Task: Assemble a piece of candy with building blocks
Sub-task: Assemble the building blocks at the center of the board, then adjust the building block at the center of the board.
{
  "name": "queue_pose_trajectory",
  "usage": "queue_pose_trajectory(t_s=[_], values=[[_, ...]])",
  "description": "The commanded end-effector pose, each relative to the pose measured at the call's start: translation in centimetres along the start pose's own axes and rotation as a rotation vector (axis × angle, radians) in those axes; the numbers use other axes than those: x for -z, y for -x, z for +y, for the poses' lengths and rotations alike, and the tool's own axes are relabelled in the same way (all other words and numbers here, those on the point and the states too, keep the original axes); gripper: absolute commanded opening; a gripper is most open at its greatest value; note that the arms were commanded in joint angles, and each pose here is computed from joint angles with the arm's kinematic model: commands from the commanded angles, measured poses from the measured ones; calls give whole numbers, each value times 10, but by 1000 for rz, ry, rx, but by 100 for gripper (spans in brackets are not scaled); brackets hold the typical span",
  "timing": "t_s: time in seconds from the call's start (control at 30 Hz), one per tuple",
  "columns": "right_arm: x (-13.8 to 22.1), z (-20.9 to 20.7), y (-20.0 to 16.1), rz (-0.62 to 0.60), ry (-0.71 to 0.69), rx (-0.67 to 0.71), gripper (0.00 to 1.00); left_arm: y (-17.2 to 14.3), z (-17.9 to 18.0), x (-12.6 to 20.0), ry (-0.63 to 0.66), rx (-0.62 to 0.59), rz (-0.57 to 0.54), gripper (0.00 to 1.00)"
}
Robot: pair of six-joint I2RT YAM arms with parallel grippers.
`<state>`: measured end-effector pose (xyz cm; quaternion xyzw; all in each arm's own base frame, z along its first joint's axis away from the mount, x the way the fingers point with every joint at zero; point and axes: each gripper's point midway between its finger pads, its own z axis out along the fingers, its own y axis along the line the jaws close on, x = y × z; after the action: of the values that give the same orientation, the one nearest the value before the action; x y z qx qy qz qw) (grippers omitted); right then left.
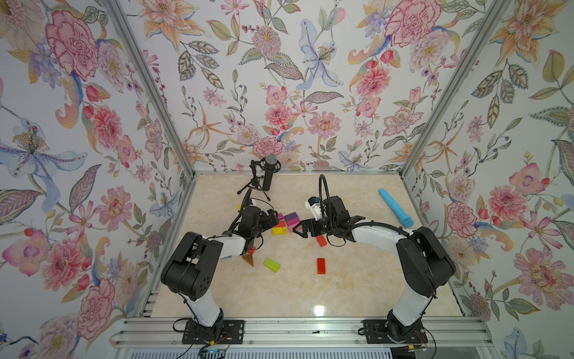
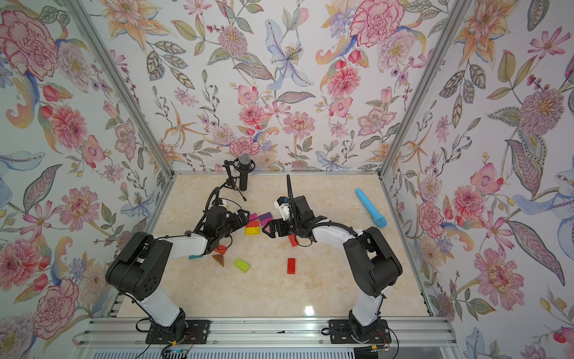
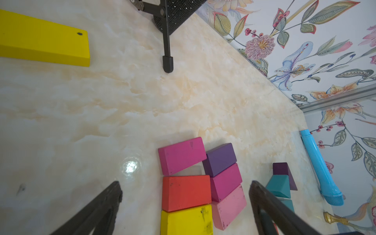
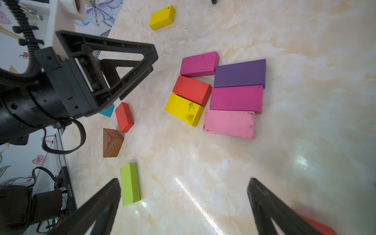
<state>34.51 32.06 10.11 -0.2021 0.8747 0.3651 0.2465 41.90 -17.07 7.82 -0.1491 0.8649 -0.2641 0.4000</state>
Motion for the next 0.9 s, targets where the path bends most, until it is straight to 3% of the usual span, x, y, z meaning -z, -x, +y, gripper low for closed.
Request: queue_pose_trajectory(t_s=[0.0,0.2,0.87], values=[[-10,1,-8,42,2,-37,99,4,2,5,25,-93,33,99],[-27,7,-24,89,7,-47,99,13,12,11,52,-116,17,99],[-69,-1,-15,97,34,-74,98,28,16,28,63,-118,-17,99]])
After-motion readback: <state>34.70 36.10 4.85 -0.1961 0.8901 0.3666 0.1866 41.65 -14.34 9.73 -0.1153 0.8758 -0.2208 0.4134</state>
